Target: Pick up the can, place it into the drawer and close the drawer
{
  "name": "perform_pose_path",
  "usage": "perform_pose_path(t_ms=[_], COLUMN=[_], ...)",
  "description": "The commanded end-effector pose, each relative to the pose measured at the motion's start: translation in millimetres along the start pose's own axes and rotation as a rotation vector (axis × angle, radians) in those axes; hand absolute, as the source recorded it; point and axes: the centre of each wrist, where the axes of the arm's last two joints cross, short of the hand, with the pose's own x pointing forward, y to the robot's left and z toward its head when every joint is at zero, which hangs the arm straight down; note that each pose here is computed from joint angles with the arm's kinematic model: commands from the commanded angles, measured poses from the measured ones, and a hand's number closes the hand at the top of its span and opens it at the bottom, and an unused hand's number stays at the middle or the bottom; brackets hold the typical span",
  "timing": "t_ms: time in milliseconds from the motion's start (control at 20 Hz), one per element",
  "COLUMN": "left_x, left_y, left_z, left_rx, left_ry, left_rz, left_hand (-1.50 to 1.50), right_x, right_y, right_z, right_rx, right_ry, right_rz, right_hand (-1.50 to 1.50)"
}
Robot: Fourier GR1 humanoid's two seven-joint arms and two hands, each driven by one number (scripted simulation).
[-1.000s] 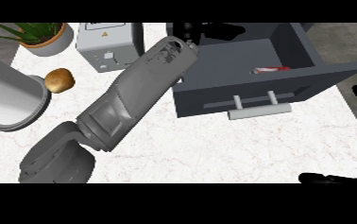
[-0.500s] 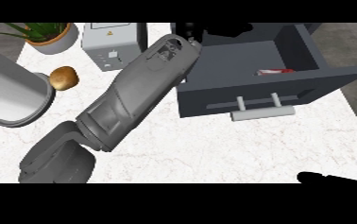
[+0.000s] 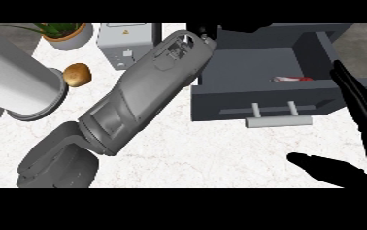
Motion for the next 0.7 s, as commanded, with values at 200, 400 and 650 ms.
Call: perform_pose_path(t_ms=[200,400,650], left_x=[16.6,6.1,24.5], left_y=[-5.5,9.7,29.0], left_z=[1.7,-4.6,-11.4], left_rx=[-0.005,-0.007,-0.003], left_ry=[0.006,0.013,0.035], left_rz=[0.019,-0.003,-0.003], left_hand=[-1.50,-1.50,-1.50], right_x=[-12.3,-42.2,-61.2], right_y=[55.3,72.0,105.4], right_z=[-24.5,-30.1,-34.0], right_rx=[0.094,0.141,0.061], right_ry=[0.023,0.079,0.113], right_rz=[0.264,0.354,0.310], right_hand=[-1.50,-1.50,-1.50])
